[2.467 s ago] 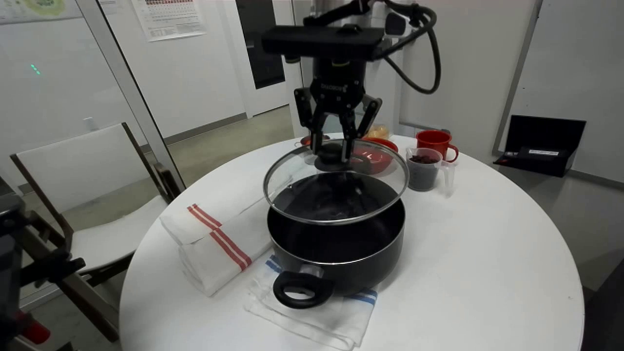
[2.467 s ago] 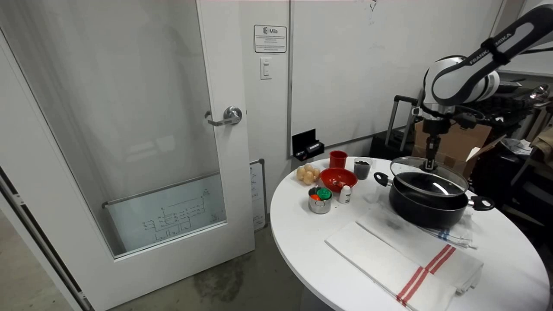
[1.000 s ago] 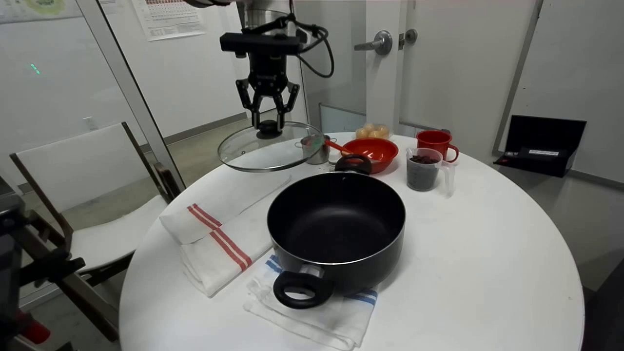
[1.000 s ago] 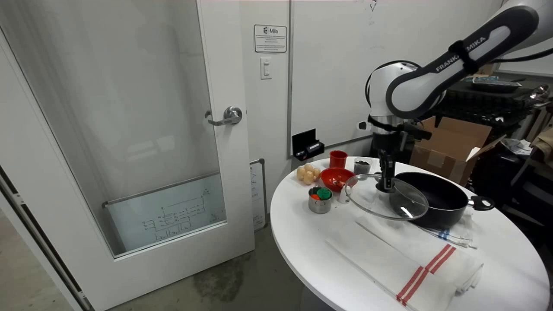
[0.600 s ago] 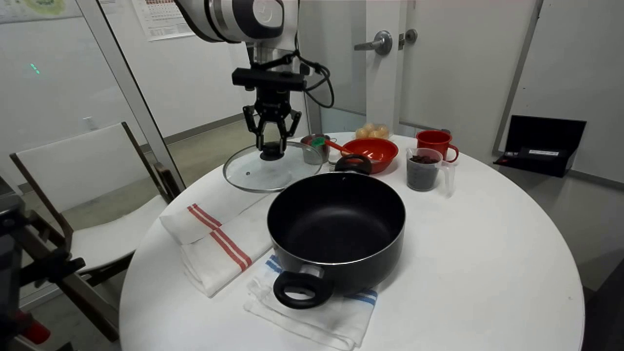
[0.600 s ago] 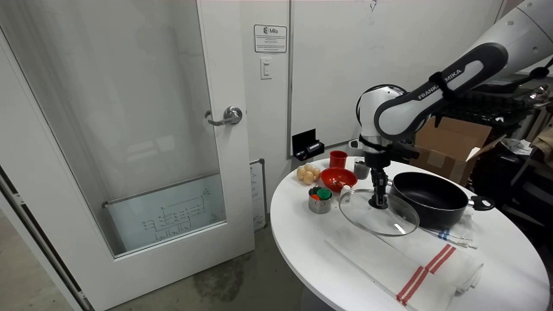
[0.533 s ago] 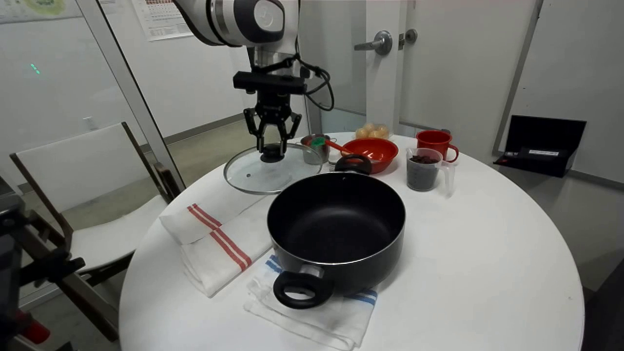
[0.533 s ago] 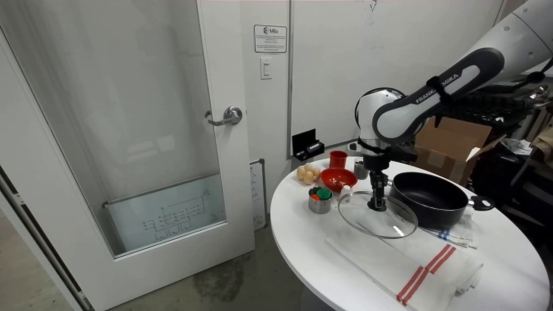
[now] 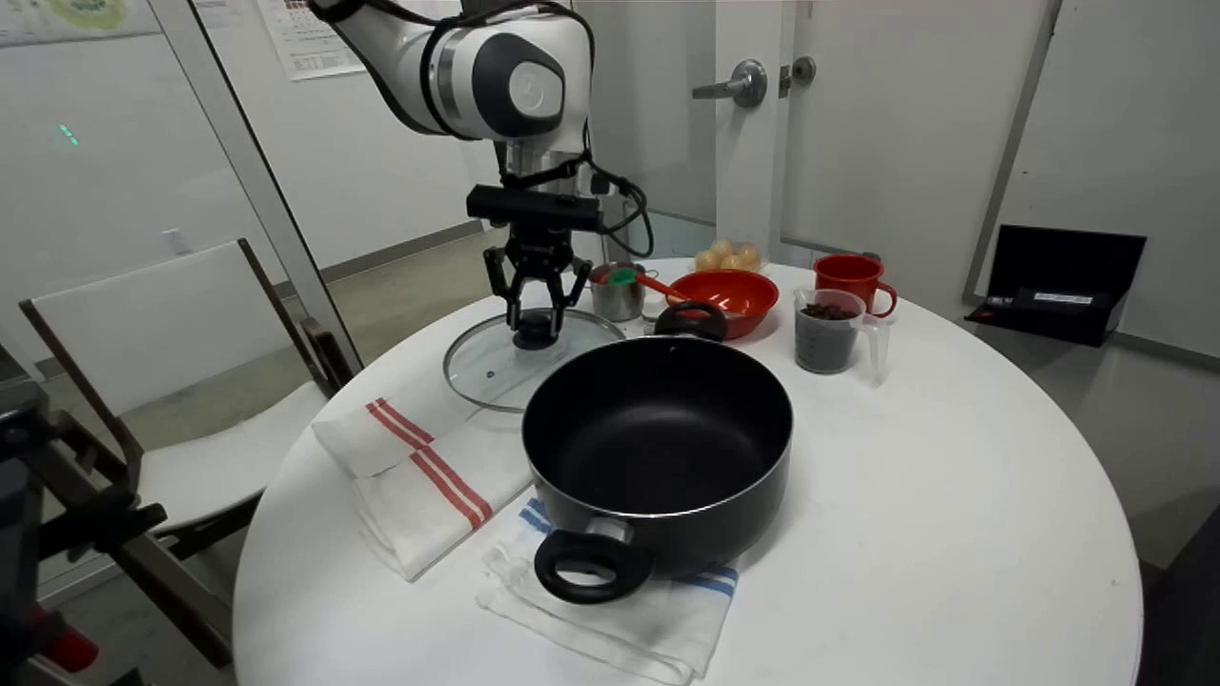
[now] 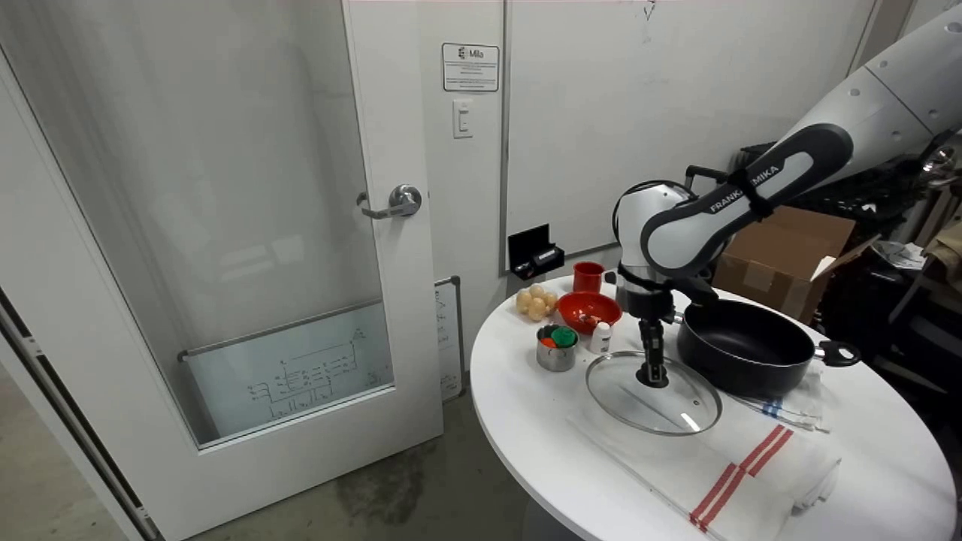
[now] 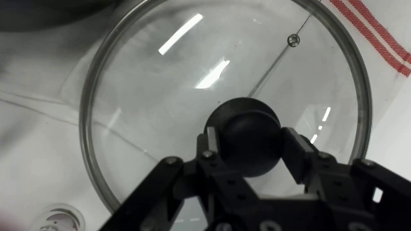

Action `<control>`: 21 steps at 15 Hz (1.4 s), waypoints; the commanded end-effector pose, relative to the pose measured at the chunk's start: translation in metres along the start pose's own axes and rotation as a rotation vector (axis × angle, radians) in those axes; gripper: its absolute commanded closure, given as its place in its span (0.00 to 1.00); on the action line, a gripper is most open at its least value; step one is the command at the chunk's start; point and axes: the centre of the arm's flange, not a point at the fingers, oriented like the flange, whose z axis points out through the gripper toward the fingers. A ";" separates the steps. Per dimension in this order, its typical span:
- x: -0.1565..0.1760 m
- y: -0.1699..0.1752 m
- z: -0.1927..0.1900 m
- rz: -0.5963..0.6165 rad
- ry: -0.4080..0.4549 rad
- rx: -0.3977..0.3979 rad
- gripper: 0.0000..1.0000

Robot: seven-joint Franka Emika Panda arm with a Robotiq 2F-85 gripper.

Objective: Remove the glass lid from the pot.

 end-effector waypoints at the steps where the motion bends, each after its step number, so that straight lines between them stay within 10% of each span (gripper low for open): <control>1: 0.005 -0.005 0.002 0.009 0.006 -0.019 0.75; 15: -0.001 -0.011 0.027 0.035 -0.006 -0.019 0.75; 17: -0.001 -0.013 0.026 0.034 -0.003 -0.017 0.23; 21: -0.004 -0.015 0.024 0.030 -0.002 -0.013 0.06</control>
